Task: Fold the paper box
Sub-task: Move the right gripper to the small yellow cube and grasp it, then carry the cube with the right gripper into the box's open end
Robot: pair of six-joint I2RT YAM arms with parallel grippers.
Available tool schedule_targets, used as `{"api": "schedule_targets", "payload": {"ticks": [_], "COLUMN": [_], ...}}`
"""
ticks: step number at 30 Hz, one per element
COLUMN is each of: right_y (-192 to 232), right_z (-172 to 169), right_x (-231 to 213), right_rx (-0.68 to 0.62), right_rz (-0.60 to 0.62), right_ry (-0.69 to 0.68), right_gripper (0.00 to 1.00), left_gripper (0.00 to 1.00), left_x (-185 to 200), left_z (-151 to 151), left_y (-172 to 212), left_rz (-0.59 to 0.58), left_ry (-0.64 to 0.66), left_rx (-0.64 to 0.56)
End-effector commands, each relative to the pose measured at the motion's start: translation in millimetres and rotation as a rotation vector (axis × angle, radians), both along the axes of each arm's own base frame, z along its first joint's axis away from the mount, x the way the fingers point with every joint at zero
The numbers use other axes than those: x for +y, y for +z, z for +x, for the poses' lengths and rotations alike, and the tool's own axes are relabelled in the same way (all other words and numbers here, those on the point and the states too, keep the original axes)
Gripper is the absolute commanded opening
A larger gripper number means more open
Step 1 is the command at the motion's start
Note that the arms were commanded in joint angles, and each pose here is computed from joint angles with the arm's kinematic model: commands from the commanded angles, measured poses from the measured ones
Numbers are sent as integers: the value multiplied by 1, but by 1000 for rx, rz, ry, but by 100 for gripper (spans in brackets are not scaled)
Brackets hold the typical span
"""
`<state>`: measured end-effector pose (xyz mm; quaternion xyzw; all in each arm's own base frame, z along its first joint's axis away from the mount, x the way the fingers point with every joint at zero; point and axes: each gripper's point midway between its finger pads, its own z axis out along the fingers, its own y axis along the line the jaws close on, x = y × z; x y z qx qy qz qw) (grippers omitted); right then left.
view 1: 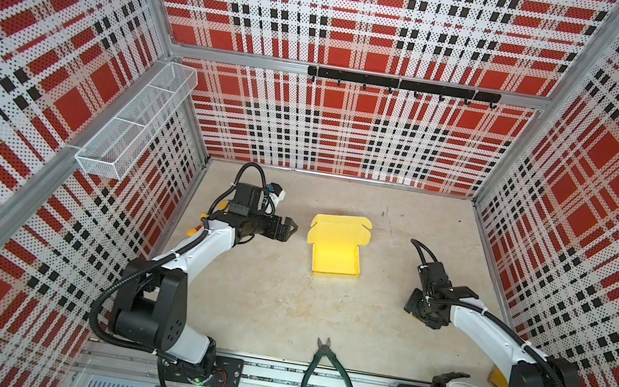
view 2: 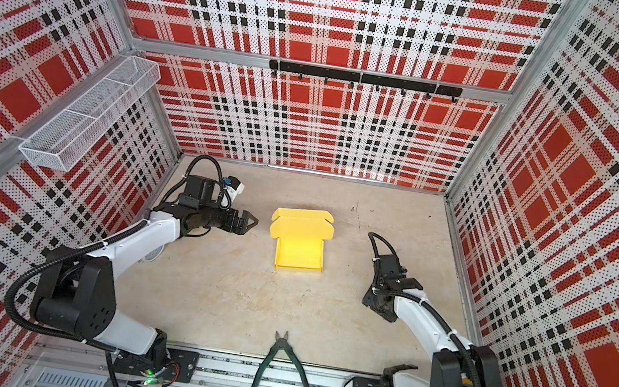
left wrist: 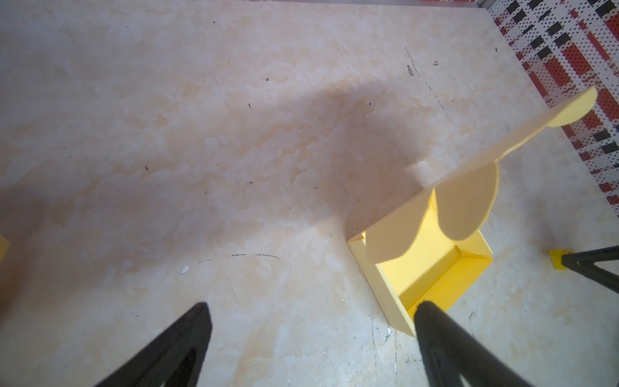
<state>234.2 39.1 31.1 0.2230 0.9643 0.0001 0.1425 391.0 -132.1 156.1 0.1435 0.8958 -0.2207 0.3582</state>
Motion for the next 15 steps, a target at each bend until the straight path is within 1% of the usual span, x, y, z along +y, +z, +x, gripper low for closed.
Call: {"api": "schedule_targets", "payload": {"ticks": [1, 5, 9, 13, 15], "right_y": [-3, -6, -8, -5, -3], "right_z": [8, 7, 6, 8, 9], "right_x": [3, 4, 6, 6, 7], "right_rx": [-10, 8, 12, 7, 4], "right_rz": [6, 11, 19, 20, 16], "right_ry": [16, 22, 25, 34, 39], "right_gripper": [48, 41, 38, 30, 29], "left_gripper": [98, 97, 97, 96, 96], "left_x": [1, 1, 1, 1, 1], "left_z": [1, 1, 1, 1, 1], "left_y": [8, 8, 8, 7, 6], "left_rz": [-8, -8, -8, -9, -8], "left_ry": [0, -1, 0, -2, 0], "left_rx": [-33, -31, -32, -33, -30]}}
